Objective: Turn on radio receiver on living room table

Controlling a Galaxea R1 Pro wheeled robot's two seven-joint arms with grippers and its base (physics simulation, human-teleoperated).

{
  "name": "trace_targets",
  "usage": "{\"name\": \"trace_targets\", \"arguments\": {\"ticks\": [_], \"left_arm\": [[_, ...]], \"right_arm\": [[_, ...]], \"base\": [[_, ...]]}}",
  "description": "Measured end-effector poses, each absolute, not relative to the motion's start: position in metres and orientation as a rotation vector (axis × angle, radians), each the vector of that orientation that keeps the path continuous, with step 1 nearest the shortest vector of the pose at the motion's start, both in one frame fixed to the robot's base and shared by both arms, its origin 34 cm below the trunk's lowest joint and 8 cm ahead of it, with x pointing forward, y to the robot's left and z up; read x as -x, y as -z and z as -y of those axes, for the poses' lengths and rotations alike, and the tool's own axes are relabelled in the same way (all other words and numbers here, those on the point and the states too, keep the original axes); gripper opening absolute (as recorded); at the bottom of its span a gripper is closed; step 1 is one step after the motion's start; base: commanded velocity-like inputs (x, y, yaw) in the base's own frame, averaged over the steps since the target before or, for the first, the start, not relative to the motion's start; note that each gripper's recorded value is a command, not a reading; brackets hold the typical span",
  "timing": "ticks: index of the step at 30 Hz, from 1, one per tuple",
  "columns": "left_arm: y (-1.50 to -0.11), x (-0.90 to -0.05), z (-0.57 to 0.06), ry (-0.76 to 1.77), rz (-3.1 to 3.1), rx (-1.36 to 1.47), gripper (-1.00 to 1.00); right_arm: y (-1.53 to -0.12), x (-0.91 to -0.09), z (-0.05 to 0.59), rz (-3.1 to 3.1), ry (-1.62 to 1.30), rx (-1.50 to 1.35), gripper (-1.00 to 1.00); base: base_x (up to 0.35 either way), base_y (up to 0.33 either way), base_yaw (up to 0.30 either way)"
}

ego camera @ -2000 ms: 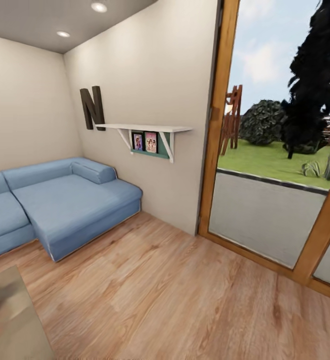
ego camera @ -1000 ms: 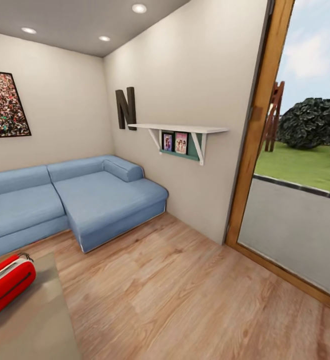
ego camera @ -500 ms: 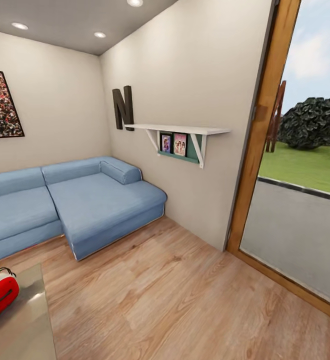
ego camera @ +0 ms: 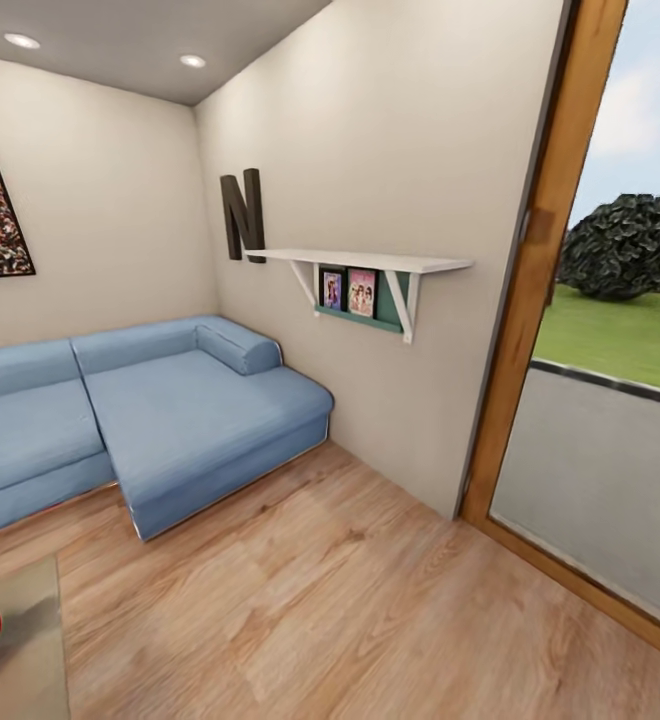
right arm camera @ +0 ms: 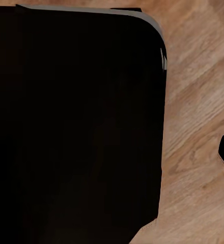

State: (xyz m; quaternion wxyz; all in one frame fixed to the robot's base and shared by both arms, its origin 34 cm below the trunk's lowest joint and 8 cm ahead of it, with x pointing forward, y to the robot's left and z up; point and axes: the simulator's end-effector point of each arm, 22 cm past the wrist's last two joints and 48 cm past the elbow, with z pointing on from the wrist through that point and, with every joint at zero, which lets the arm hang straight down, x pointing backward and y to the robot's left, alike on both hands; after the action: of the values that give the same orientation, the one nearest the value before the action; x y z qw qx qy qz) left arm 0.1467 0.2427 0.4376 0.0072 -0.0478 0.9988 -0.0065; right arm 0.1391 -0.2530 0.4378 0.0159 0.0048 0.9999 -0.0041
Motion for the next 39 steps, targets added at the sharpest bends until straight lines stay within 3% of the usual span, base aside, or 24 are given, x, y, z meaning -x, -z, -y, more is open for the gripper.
{"name": "trace_targets", "arguments": {"ticks": [39], "left_arm": [[-0.4376,-0.1467,-0.2435,0.018,-3.124,0.150,1.00]], "right_arm": [[-0.4378,-0.1391,0.2530,-3.110,0.013,-0.015,1.00]], "base": [[0.319,0.000,0.000]]}}
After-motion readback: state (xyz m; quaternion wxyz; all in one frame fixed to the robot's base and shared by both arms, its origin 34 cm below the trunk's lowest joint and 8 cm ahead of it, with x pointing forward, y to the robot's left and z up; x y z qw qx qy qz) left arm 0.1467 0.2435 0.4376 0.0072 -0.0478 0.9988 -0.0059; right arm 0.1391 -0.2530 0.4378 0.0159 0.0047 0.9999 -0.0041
